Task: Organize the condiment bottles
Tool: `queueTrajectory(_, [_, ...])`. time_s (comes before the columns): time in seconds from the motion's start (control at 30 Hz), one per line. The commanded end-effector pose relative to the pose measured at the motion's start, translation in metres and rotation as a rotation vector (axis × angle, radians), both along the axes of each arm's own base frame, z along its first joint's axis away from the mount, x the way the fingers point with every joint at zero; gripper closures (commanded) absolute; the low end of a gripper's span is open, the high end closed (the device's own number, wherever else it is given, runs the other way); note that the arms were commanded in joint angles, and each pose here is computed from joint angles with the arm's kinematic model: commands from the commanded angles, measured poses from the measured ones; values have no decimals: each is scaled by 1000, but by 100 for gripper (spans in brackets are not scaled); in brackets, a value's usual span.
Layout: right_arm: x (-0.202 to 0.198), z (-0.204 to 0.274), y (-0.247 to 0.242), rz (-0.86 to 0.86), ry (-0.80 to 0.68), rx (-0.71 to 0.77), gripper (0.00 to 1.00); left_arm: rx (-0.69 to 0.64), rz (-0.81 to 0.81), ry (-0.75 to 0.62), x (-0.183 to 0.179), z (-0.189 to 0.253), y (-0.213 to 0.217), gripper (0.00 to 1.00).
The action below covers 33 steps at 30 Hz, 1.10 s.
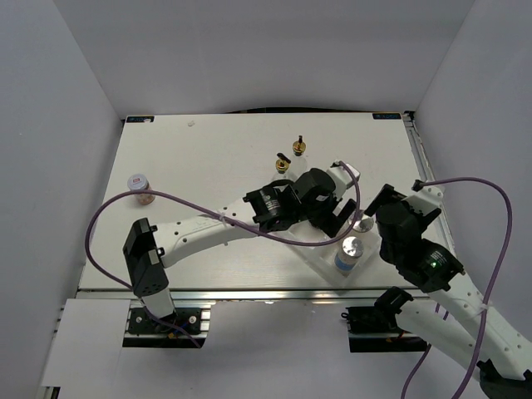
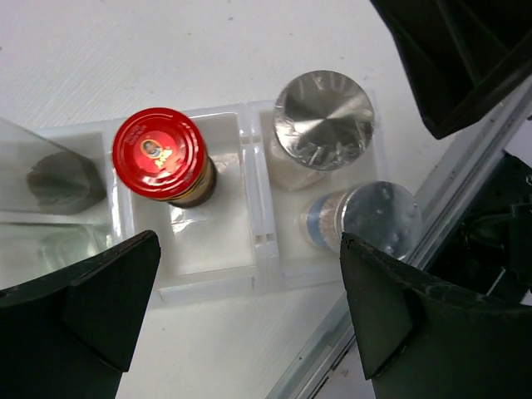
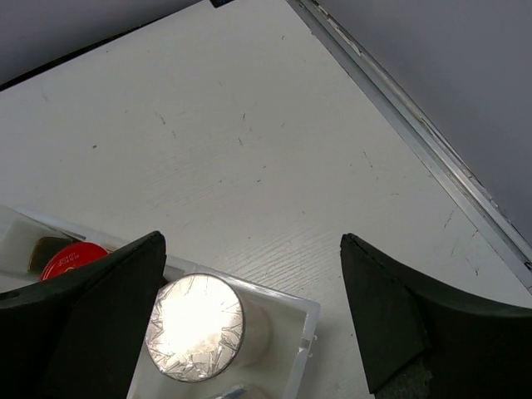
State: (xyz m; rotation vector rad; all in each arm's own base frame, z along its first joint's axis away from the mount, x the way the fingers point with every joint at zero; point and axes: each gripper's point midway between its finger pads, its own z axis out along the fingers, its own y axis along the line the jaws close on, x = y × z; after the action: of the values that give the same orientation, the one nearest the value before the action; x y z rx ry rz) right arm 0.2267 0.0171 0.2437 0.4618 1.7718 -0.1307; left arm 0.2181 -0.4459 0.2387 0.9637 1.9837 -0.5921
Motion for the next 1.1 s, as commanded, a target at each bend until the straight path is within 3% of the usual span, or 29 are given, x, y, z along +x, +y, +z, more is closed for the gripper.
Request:
queueTrajectory(0.0, [8,12,3,-7,-40,21,11,-79,147,-73,14,49,33,2])
queueTrajectory(0.17, [29,1,18,76,17,18,11,-153,504,-42,63,54,117,2])
queueTrajectory(0.2, [34,3,19,80,16,28,11,-156,623,-46,85,54,150,2])
queueTrajectory(0.33, [57,1,16,74,55,25,11,-185,1005,-104,100,64,254,2])
queueTrajectory(0.67, [110,-7,-28,14,137,80,11,-208,1705,15,133,-14,485,2])
queueTrajectory(0.8, [124,-12,-37,-15,171,62,11,-247,1783,98,157,-53,526,2])
queueTrajectory(0.9, [128,-14,-41,-24,170,64,11,-244,1796,86,174,-60,542,2])
queueTrajectory(1.07, [132,-28,-41,-5,199,34,11,-131,1850,81,189,-80,563,2])
